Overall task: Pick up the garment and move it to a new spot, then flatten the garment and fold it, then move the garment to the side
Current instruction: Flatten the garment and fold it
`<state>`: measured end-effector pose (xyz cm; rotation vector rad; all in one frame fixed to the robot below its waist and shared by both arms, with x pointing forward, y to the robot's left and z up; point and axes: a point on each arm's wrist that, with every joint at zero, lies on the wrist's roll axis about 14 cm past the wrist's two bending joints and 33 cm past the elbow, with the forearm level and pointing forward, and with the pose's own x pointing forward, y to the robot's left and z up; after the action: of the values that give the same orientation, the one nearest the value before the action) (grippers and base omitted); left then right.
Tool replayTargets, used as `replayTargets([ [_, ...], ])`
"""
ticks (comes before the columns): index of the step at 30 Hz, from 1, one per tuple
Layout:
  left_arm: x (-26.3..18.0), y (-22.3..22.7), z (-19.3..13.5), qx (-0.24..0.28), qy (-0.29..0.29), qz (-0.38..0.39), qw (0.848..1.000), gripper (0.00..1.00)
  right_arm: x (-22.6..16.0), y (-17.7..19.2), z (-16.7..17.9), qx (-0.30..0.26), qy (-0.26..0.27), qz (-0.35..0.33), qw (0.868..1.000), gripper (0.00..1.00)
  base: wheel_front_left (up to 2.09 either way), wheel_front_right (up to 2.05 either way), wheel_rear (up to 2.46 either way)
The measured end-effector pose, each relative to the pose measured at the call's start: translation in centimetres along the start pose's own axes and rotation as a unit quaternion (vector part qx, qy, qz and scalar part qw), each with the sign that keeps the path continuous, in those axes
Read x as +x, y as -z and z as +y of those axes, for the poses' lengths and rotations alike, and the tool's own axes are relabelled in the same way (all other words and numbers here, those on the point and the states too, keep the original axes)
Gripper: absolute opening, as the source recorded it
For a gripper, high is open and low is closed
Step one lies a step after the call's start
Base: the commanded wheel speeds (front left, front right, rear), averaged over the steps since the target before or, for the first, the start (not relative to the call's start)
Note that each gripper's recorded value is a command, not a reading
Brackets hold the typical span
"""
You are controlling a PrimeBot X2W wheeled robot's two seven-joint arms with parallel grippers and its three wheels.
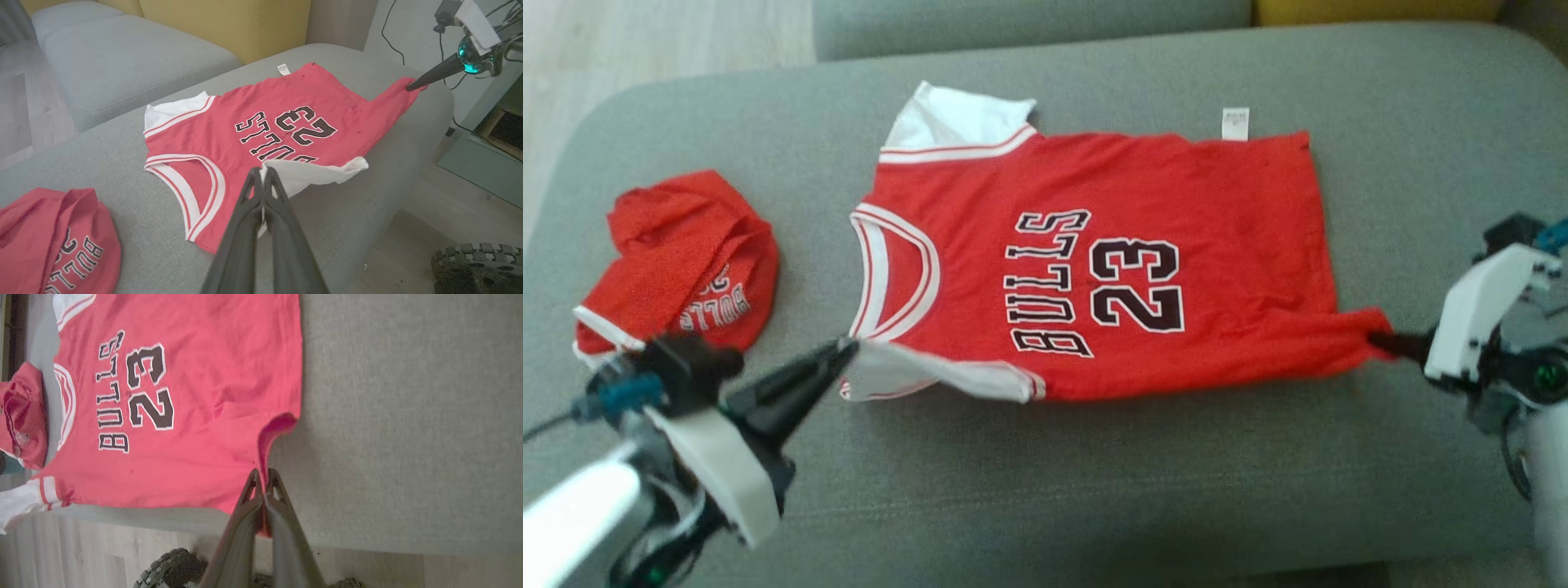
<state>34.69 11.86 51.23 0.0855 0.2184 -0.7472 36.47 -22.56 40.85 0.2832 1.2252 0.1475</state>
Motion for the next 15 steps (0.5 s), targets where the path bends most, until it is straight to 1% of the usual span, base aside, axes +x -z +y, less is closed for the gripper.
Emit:
replayTargets([
  [5,2.2,-0.8,2.3,0.002,-0.015,-0.011,1.0,0.0,0.7,-2.5,0.7,0.013,-0.006,-0.027,1.0,0.0,0.0,0.0,0.0],
  [11,5.1,-1.2,4.4,-0.004,-0.027,-0.023,0.999,0.0,2.1,-4.7,1.3,0.008,-0.003,-0.041,0.999,0.0,0.0,0.0,0.0],
  [15,6.8,-0.8,5.7,-0.003,-0.035,-0.019,0.999,0.0,2.9,-6.1,1.1,0.004,0.006,-0.05,0.999,0.0,0.0,0.0,0.0],
])
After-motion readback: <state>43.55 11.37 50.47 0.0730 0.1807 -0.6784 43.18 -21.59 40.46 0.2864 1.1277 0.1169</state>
